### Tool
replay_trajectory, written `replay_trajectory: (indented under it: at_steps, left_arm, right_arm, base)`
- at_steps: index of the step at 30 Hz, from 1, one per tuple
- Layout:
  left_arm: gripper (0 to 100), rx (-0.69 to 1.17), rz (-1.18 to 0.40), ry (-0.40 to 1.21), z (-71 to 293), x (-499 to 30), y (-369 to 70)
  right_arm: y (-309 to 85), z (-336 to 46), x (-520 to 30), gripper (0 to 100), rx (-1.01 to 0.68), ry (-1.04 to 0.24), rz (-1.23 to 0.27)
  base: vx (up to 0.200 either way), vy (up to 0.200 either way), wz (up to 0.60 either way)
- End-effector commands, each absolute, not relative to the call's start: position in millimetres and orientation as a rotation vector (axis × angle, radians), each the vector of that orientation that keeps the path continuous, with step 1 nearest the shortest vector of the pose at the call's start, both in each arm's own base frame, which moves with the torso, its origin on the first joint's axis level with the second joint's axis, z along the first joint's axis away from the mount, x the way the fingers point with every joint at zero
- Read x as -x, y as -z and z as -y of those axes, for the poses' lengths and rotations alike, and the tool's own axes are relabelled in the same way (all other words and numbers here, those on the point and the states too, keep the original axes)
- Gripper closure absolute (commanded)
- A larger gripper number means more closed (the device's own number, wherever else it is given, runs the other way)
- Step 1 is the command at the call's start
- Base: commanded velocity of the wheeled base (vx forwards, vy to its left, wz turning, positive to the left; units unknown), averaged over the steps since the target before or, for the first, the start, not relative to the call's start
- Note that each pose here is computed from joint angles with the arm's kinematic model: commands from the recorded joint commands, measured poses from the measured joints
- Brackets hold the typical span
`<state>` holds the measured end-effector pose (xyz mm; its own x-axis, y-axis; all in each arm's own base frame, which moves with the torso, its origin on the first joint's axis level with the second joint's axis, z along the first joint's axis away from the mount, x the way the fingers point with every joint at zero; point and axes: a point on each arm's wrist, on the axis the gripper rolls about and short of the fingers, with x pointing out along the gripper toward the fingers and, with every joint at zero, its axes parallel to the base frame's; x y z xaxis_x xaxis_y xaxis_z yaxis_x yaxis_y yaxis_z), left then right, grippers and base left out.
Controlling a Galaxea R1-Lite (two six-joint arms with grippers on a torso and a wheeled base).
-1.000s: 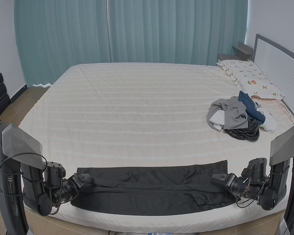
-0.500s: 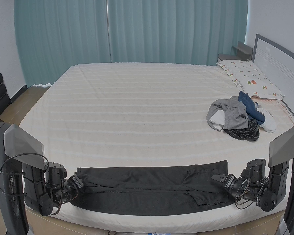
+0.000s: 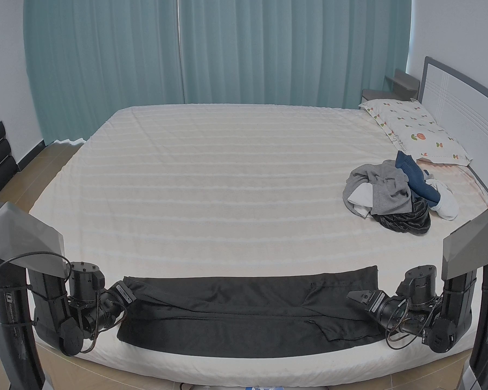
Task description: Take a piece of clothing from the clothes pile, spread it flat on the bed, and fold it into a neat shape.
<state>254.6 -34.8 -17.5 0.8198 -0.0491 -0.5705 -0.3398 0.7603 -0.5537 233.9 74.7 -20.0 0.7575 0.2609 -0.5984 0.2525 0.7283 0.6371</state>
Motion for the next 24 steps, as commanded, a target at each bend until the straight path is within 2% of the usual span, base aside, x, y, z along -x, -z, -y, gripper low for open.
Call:
replay_trajectory:
  at_steps: [1, 9, 17, 20, 24]
  left_arm:
    - [100, 0.708, -0.578, -0.157, 35, -256, 12]
    - [100, 0.736, -0.579, -0.15, 35, -257, 12]
    - [100, 0.736, -0.581, -0.154, 34, -257, 13]
    - [100, 0.734, -0.582, -0.154, 34, -257, 13]
    - [100, 0.734, -0.581, -0.153, 34, -257, 13]
  right_arm:
    - [23, -81, -233, 0, -0.764, -0.015, -0.744]
    - [-4, -80, -229, 0, -0.772, -0.022, -0.653]
    - [-21, -79, -221, 0, -0.76, -0.018, -0.671]
    - [-28, -74, -220, 0, -0.752, 0.019, -0.697]
    - [-31, -83, -217, 0, -0.74, 0.002, -0.743]
  base:
    - [0.0, 0.0, 0.0]
    - [0.0, 0.0, 0.0]
    - [0.0, 0.0, 0.0]
    - [0.0, 0.0, 0.0]
    - [0.0, 0.0, 0.0]
